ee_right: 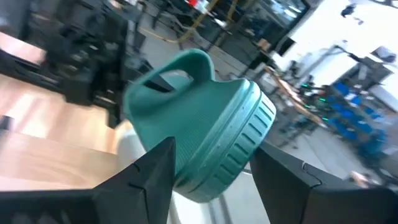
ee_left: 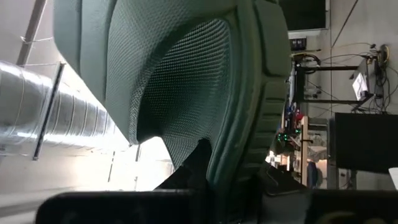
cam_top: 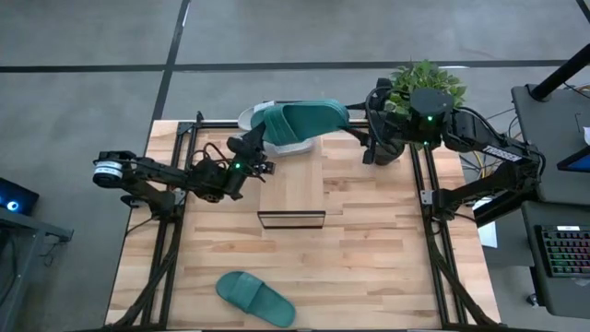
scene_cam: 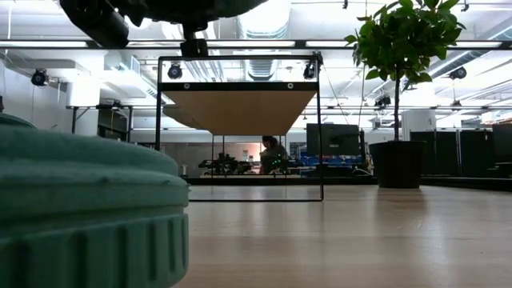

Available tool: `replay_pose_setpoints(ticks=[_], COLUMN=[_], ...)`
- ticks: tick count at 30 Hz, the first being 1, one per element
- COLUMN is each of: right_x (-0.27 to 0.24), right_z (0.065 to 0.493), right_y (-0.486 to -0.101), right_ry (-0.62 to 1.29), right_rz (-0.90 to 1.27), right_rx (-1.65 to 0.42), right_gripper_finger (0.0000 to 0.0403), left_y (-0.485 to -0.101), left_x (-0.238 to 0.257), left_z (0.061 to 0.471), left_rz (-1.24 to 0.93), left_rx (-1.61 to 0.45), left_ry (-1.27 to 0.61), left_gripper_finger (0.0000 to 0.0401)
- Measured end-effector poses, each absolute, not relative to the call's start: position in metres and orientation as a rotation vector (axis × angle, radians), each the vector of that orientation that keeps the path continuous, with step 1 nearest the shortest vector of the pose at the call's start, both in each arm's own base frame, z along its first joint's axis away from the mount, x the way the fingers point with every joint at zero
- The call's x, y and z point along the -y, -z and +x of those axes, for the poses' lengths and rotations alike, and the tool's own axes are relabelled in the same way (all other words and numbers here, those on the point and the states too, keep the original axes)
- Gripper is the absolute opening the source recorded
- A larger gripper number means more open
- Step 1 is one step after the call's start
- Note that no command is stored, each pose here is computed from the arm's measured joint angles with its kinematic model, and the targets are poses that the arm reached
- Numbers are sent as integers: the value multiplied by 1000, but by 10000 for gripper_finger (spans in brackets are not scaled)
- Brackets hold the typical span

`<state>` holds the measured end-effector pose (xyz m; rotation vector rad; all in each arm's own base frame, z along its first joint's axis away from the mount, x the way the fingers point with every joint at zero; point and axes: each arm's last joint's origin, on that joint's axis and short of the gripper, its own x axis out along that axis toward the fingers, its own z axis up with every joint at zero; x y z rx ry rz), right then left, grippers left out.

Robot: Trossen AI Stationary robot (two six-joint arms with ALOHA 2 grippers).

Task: Pick and place slides into the shelf
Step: Put the left blue slide on the shelf

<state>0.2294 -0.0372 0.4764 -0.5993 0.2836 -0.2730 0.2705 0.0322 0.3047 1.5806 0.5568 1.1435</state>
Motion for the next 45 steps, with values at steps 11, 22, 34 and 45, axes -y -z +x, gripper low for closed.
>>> replay_pose_setpoints(ticks=[11, 22, 34, 45], right_x=[38, 38, 6, -37], right_z=[225, 227, 232, 258], right_y=[-480, -478, -462, -442], right_ry=[337, 324, -15, 55], right_rz=[-681, -695, -917, -1172], right_rx=[-296, -319, -367, -515], right_gripper_finger=[189, 189, 189, 172], left_y=[-303, -310, -315, -330], left_x=[-35, -34, -31, -28], left_z=[268, 257, 241, 229], left_rz=[1541, 1468, 1174, 1023], left_rx=[-639, -652, -577, -470], left_ry=[-1164, -1193, -786, -734], left_gripper_finger=[18, 18, 17, 17])
